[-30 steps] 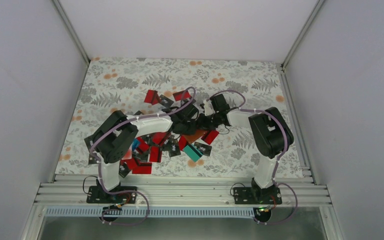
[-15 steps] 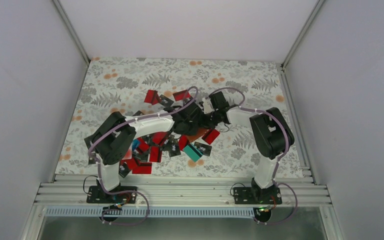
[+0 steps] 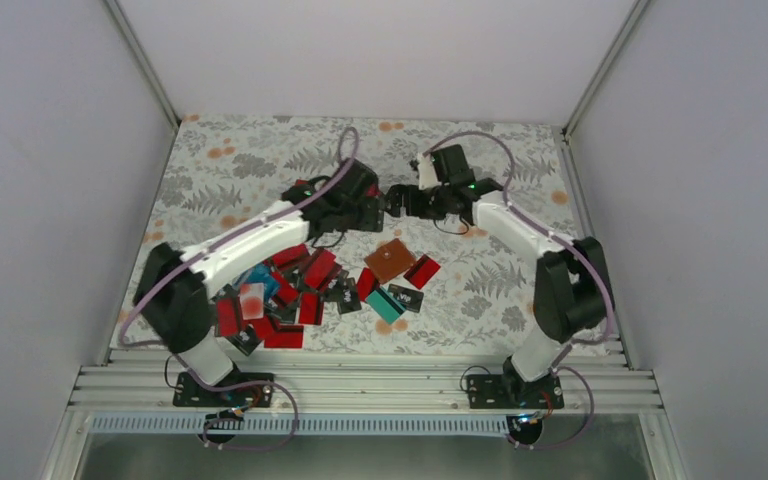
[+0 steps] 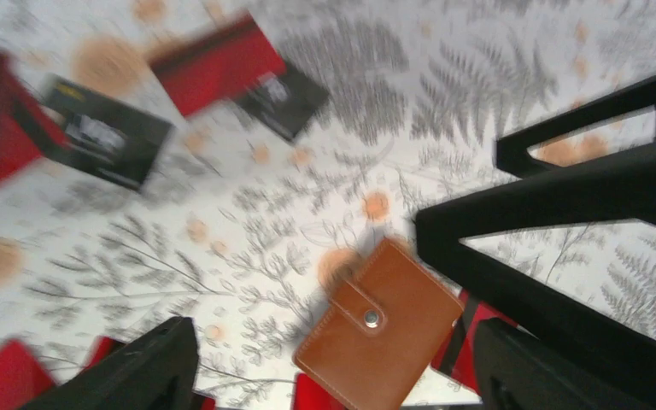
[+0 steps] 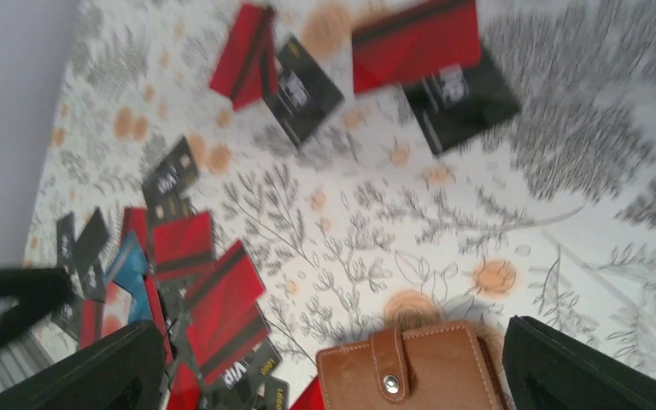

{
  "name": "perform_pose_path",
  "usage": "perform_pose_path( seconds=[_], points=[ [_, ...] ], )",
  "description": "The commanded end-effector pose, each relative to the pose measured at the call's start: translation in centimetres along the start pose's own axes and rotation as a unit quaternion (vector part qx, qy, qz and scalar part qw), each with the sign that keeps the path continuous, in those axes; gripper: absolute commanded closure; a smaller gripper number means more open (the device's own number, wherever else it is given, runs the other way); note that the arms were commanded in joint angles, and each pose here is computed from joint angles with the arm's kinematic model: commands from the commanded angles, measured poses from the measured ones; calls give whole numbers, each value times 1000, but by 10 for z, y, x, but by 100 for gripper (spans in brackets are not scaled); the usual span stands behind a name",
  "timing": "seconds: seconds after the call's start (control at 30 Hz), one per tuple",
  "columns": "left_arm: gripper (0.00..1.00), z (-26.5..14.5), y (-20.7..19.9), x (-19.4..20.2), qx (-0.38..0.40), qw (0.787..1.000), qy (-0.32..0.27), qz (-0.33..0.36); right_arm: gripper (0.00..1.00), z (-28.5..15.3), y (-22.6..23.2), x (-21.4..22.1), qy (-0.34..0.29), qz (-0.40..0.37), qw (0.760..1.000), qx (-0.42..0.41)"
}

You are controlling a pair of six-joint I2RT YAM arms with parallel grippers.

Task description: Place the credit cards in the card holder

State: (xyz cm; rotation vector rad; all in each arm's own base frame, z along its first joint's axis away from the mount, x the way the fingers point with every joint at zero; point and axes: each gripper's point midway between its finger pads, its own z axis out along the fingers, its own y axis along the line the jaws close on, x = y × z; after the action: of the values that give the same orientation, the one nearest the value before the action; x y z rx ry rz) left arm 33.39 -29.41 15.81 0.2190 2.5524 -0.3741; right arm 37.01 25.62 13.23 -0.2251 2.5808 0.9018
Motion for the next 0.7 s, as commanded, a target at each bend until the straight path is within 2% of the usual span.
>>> perform_pose_path(
  seconds=[0.0,0.13,0.3,0.43,0.5,0.6,0.67],
  points=[
    [10,-61,28,-50,-21,993,-118,1,0,-63,19,-48,-105,-57,992,44],
    [0,-101,56,-69,-65,981,-179,22,0,-116,38,-84,-204,-94,972,69],
    [0,-162,75,-90,-127,955,-260,60,0,-184,57,-109,-318,-105,938,89],
    [0,-203,102,-93,-201,930,-305,35,0,-233,61,-111,-393,-95,908,107],
    [0,-225,112,-88,-209,915,-344,28,0,-263,63,-107,-441,-95,885,115],
    [0,-249,123,-86,-208,895,-395,21,0,-283,60,-100,-490,-119,854,127],
    [0,-250,133,-83,-211,889,-406,15,0,-273,47,-93,-486,-167,841,166]
  ],
)
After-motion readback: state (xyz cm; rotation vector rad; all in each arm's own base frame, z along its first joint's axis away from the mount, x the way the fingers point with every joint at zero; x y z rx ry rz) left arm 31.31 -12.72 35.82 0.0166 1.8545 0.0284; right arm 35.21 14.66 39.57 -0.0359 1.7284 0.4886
